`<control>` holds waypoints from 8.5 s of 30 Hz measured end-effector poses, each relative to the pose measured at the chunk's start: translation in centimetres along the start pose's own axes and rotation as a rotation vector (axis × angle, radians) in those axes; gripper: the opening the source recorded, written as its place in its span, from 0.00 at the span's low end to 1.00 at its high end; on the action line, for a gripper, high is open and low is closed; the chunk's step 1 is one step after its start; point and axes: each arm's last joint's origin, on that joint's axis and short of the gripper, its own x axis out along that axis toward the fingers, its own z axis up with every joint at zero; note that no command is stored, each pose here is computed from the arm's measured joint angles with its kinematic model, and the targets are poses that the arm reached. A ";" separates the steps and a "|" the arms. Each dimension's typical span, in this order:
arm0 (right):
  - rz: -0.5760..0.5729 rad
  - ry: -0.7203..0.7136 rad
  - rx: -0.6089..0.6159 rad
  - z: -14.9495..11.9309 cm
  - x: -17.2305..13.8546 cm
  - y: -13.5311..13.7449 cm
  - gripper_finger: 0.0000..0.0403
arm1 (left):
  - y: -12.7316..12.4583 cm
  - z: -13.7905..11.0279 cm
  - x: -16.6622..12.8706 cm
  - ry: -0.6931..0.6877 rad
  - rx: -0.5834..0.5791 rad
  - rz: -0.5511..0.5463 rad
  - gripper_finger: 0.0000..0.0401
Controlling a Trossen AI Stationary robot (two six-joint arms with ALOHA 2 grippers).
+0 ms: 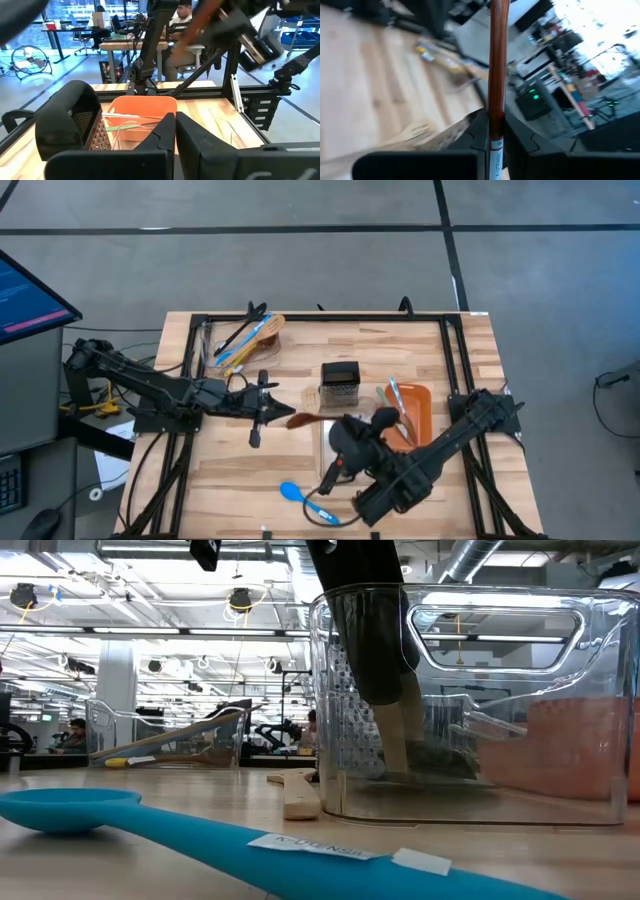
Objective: Pick & Place Kitchen Items
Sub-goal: Put the brown ladle into the top transparent bin, then put the blue ladle into the top transparent bin
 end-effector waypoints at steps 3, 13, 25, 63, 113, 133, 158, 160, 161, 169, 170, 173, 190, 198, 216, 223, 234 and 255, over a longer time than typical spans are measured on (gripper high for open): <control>-0.041 -0.015 0.004 0.1 0.5 -1.1 0.06 | 0.0 0.0 0.0 0.000 -0.001 0.000 0.00; -0.060 0.019 0.108 -6.5 0.7 -4.2 0.06 | -0.2 0.0 -0.1 -0.001 -0.001 -0.009 0.00; -0.176 -0.105 0.295 -11.6 3.6 -2.8 0.06 | -0.2 -0.3 1.8 -0.090 -0.107 0.019 0.00; -0.220 -0.063 0.198 -9.9 8.3 2.9 0.06 | 2.2 -1.7 4.2 -0.109 -0.087 0.129 0.25; -0.210 -0.076 0.220 -9.8 8.0 3.1 0.06 | 3.0 -2.3 11.0 -0.341 -0.088 0.124 0.06; 0.094 0.049 0.151 -8.5 4.9 1.4 0.56 | 3.3 -1.9 10.7 -0.287 0.005 0.136 0.01; 0.282 0.275 0.193 -12.3 -2.6 -5.0 0.04 | 8.7 5.6 -3.4 0.036 0.105 0.688 0.01; 0.296 0.300 0.194 -12.8 -3.0 -4.8 0.02 | 9.3 5.5 -3.6 0.047 0.105 0.713 0.01; 0.304 0.309 0.198 -13.0 -3.2 -4.7 0.01 | 9.6 5.3 -3.6 0.070 0.109 0.728 0.01; 0.320 0.315 0.271 -15.4 -5.2 -3.6 0.00 | 12.3 2.9 -3.9 0.294 0.087 0.850 0.01; 0.318 0.314 0.287 -15.8 -5.4 -3.5 0.01 | 12.6 2.8 -4.0 0.321 0.080 0.864 0.01; 0.306 0.317 0.342 -16.8 -5.8 -3.2 0.00 | 13.6 2.4 -4.4 0.428 0.043 0.895 0.01; 0.206 0.345 0.439 -20.7 -4.1 -1.8 0.00 | 20.1 -2.8 -4.5 0.934 -0.212 1.021 0.01; 0.202 0.346 0.441 -20.8 -3.9 -1.8 0.00 | 22.7 -6.6 -5.4 1.166 -0.368 1.111 0.01; 0.207 0.343 0.415 -20.8 -3.9 -1.8 0.00 | 24.3 -7.7 -4.6 1.113 -0.405 1.109 0.19; 0.207 0.343 0.414 -20.8 -3.9 -1.8 0.00 | 24.0 -6.7 -5.0 1.134 -0.290 1.045 0.28; 0.212 0.328 0.374 -20.8 -3.9 -1.8 0.00 | 20.7 -0.1 -8.6 0.774 -0.288 1.049 0.25; 0.155 0.310 0.403 -20.1 -2.3 -1.9 0.00 | 9.1 1.2 -8.8 0.355 -0.271 0.102 0.01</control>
